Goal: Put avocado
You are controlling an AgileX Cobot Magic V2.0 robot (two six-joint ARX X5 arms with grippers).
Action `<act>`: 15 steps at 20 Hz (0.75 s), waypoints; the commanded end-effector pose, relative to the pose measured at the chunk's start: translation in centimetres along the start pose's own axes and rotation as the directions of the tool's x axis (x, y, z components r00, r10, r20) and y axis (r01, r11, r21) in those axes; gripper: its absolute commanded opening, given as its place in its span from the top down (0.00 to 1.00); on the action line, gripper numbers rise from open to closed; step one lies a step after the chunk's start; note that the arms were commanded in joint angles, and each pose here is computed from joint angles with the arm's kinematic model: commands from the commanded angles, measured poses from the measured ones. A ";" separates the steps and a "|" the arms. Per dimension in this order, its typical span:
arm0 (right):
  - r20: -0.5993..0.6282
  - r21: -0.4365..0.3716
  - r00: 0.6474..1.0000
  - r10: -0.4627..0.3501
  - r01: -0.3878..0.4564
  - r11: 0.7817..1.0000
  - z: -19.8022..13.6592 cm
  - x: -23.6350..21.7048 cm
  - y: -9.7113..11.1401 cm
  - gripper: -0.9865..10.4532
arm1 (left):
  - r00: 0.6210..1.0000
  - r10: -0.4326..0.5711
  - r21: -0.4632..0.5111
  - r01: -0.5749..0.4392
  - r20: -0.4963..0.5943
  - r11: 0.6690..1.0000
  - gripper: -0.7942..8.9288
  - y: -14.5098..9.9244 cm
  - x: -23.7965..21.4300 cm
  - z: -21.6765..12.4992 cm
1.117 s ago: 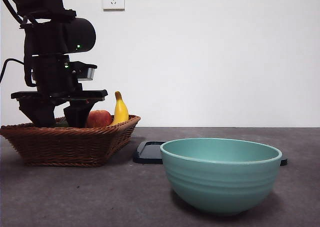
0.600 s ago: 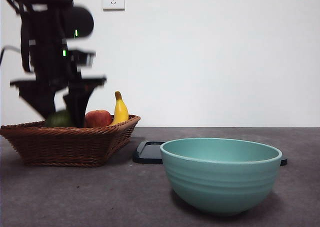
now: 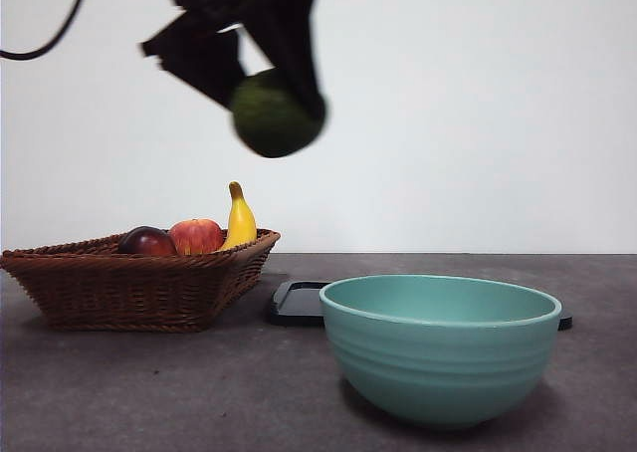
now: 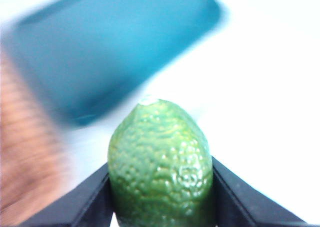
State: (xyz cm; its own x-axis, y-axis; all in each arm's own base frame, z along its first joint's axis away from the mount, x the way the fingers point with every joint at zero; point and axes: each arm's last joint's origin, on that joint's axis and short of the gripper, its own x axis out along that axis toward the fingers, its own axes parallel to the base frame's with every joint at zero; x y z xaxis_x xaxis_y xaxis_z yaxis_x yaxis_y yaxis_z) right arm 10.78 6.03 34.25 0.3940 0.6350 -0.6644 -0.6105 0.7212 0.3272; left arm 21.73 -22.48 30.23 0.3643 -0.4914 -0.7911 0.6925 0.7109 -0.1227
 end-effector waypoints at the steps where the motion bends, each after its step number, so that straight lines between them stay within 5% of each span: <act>1: 0.017 -0.011 1.000 0.002 -0.001 1.000 0.5 -0.2 0.2 0.53 | 0.999 -0.049 0.063 0.050 -0.007 0.997 0.74 -2.4 1.5 0.4; 7: 0.022 -0.012 1.000 0.002 -0.002 1.000 0.5 -0.2 0.2 0.53 | 0.987 -0.091 0.173 0.114 -0.134 0.978 0.74 -6.3 6.9 -1.0; 15: 0.024 -0.012 1.000 0.002 -0.002 1.000 0.5 -0.2 0.2 0.53 | 0.974 -0.084 0.200 0.128 -0.211 0.971 0.74 -7.6 12.5 -2.4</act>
State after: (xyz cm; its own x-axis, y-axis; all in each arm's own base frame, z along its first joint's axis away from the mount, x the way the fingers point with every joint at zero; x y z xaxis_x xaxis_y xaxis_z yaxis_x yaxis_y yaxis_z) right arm 10.83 6.06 34.30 0.3996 0.6367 -0.6595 -0.6125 0.7207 0.3247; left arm 19.59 -31.98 20.11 0.1693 -0.4274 -0.8880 0.8320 0.5450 -0.1037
